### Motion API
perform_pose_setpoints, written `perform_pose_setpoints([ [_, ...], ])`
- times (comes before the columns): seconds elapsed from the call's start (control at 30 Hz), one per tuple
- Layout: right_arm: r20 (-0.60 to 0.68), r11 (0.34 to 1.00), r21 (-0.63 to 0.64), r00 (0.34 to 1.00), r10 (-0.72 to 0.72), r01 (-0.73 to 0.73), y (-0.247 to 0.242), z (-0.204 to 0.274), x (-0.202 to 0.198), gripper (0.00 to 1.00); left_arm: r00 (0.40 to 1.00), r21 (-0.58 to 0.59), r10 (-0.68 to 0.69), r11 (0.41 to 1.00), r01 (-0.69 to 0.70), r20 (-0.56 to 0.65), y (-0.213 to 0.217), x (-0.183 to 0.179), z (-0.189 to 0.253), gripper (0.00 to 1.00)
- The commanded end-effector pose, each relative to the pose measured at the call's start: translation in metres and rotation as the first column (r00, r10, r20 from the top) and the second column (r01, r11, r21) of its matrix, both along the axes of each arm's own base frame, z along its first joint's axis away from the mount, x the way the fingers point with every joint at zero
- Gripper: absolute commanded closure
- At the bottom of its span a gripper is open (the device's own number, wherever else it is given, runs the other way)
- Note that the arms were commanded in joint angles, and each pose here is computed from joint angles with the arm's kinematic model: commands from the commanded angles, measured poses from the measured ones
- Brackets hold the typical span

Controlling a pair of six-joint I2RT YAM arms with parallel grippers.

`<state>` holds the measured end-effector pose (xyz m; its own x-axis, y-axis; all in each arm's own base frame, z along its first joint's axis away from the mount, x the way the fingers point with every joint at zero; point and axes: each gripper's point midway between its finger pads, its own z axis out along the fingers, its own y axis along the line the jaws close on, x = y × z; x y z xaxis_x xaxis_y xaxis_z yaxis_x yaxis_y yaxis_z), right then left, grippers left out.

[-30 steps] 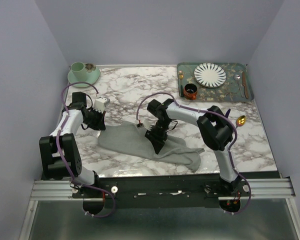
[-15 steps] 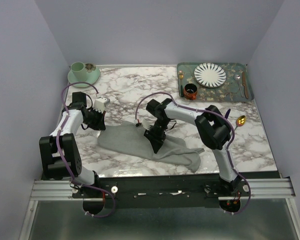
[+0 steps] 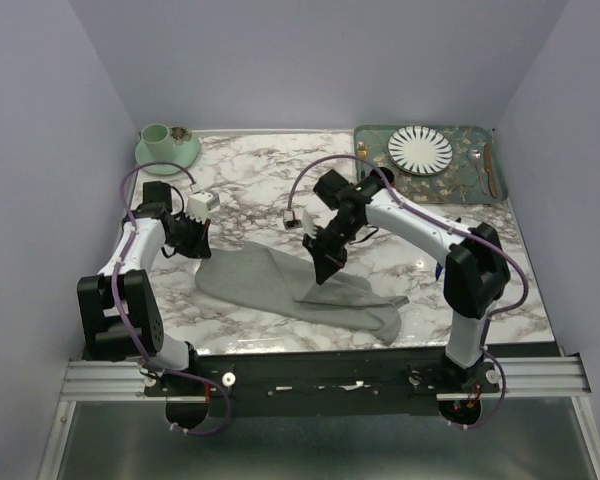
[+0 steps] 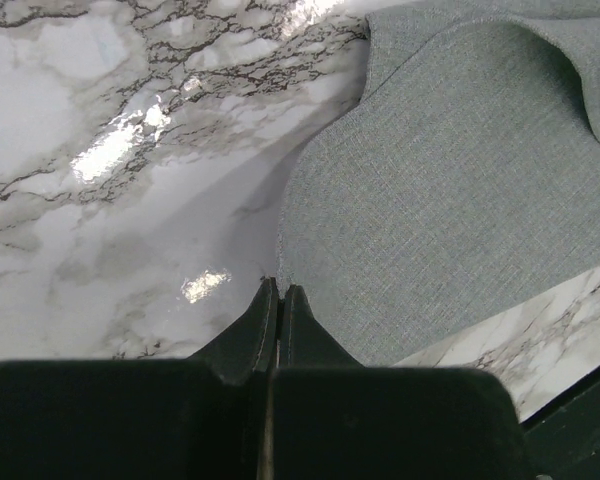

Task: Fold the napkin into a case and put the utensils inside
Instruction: Pick up the crumpled napkin from the center of the board, then flatten out the crumpled napkin at the center of the board.

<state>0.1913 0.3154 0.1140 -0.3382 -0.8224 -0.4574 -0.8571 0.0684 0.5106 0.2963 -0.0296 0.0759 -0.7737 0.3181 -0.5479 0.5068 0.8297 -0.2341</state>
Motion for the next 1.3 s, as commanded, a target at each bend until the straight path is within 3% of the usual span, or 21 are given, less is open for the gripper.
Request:
perform_pose_setpoints([
  [0.0, 0.163, 0.982, 0.059, 0.969, -0.186, 0.179, -0.016, 0.052, 0.046, 0.99, 0.996, -0.038, 0.012, 0.999, -0.008, 0.092, -0.004, 0.015, 0.043, 1.00],
  [0.1, 0.253, 0.942, 0.123, 0.908, -0.333, 0.311, -0.034, 0.085, 0.088, 0.99, 0.979, -0.039, 0.079, 0.997, -0.073, 0.189, -0.001, 0.034, 0.082, 1.00],
  [0.2, 0.339, 0.876, 0.190, 0.808, -0.482, 0.443, -0.064, 0.123, 0.128, 0.99, 0.944, -0.043, 0.117, 0.993, -0.109, 0.308, 0.004, 0.051, 0.133, 1.00],
  [0.33, 0.456, 0.741, 0.351, 0.586, -0.670, 0.573, -0.117, 0.193, 0.186, 0.99, 0.878, -0.072, 0.156, 0.988, -0.139, 0.453, 0.006, 0.071, 0.212, 1.00],
  [0.47, 0.511, 0.646, 0.471, 0.411, -0.755, 0.601, -0.153, 0.249, 0.206, 0.99, 0.814, -0.089, 0.148, 0.989, -0.119, 0.562, 0.003, 0.074, 0.268, 1.00],
  [0.6, 0.534, 0.610, 0.580, 0.313, -0.785, 0.540, -0.165, 0.309, 0.191, 0.99, 0.734, -0.089, 0.132, 0.991, -0.098, 0.667, -0.001, 0.062, 0.313, 1.00],
  [0.83, 0.516, 0.574, 0.711, 0.255, -0.818, 0.406, -0.170, 0.378, 0.129, 0.99, 0.586, -0.093, 0.141, 0.989, -0.111, 0.798, -0.005, 0.008, 0.366, 1.00],
  [0.87, 0.514, 0.574, 0.722, 0.256, -0.819, 0.387, -0.170, 0.383, 0.119, 0.99, 0.530, -0.098, 0.142, 0.989, -0.110, 0.836, -0.008, -0.013, 0.382, 1.00],
  [0.93, 0.510, 0.583, 0.732, 0.283, -0.812, 0.352, -0.168, 0.385, 0.098, 0.99, 0.491, -0.095, 0.140, 0.989, -0.115, 0.860, -0.009, -0.031, 0.384, 1.00],
  [1.07, 0.504, 0.570, 0.786, 0.288, -0.814, 0.237, -0.169, 0.414, 0.038, 0.99, 0.260, -0.145, 0.183, 0.977, -0.159, 0.948, -0.009, -0.103, 0.431, 1.00],
  [1.17, 0.484, 0.545, 0.816, 0.288, -0.827, 0.195, -0.170, 0.432, 0.014, 0.99, 0.180, -0.162, 0.190, 0.974, -0.159, 0.965, -0.010, -0.130, 0.451, 1.00],
  [1.27, 0.453, 0.497, 0.851, 0.242, -0.858, 0.169, -0.178, 0.458, 0.000, 0.99, 0.111, -0.174, 0.199, 0.965, -0.196, 0.974, -0.004, -0.143, 0.474, 1.00],
])
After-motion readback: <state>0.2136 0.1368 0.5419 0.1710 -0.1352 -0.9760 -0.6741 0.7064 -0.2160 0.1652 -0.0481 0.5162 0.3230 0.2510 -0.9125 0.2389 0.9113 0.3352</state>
